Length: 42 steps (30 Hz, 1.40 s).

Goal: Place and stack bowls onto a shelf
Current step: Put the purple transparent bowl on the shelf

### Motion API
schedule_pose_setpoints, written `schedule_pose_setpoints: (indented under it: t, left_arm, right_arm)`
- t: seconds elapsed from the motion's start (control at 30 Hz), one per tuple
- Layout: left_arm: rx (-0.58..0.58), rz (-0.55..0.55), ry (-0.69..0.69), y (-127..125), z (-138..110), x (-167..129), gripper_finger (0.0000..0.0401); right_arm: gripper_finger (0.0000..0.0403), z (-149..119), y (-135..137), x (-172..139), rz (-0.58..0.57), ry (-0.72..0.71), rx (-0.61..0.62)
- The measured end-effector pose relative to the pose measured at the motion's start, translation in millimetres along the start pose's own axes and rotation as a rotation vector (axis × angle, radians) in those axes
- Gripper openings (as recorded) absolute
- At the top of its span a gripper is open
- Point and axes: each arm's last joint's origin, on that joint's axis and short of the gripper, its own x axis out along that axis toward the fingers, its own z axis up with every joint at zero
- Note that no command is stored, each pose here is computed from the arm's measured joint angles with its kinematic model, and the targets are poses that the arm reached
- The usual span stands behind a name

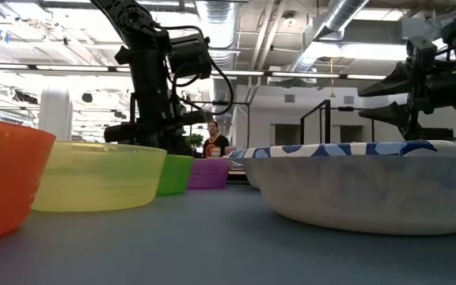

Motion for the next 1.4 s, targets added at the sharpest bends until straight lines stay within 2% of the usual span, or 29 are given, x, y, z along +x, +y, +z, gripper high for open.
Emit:
schedule_pose_setpoints:
  t: [0.23, 0.53, 0.93, 1.13, 1.27, 1.4]
  left_arm:
    - [-0.013, -0.025, 0.026, -0.9, -0.3, -2.3, 0.0]
    - [-0.029, -0.082, 0.006, -0.5, 2.8, -25.7, 0.0]
    - [-0.129, -0.273, -0.115, -0.7, 15.0, -92.9, 0.0]
    - [-0.136, -0.287, -0.251, -10.3, 30.1, -133.4, 0.0]
    - [-0.056, -0.243, -0.324, -16.2, 47.3, -150.6, 0.0]
    - [0.169, -0.223, -0.323, -18.5, 67.9, -160.0, 0.0]
  right_arm:
    - [0.022, 0.0, 0.0, 0.0, 0.0, 0.0, 0.0]
    - [0.022, 0.0, 0.0, 0.0, 0.0, 0.0, 0.0]
    - [0.022, 0.0, 0.0, 0.0, -0.001, 0.0, 0.0]
    - [0.022, 0.0, -0.1, 0.0, -0.001, 0.0, 0.0]
    - [0.022, -0.1, -0.1, 0.0, -0.001, 0.0, 0.0]
    - [0.022, -0.2, -0.2, 0.0, -0.003, 0.001, -0.001]
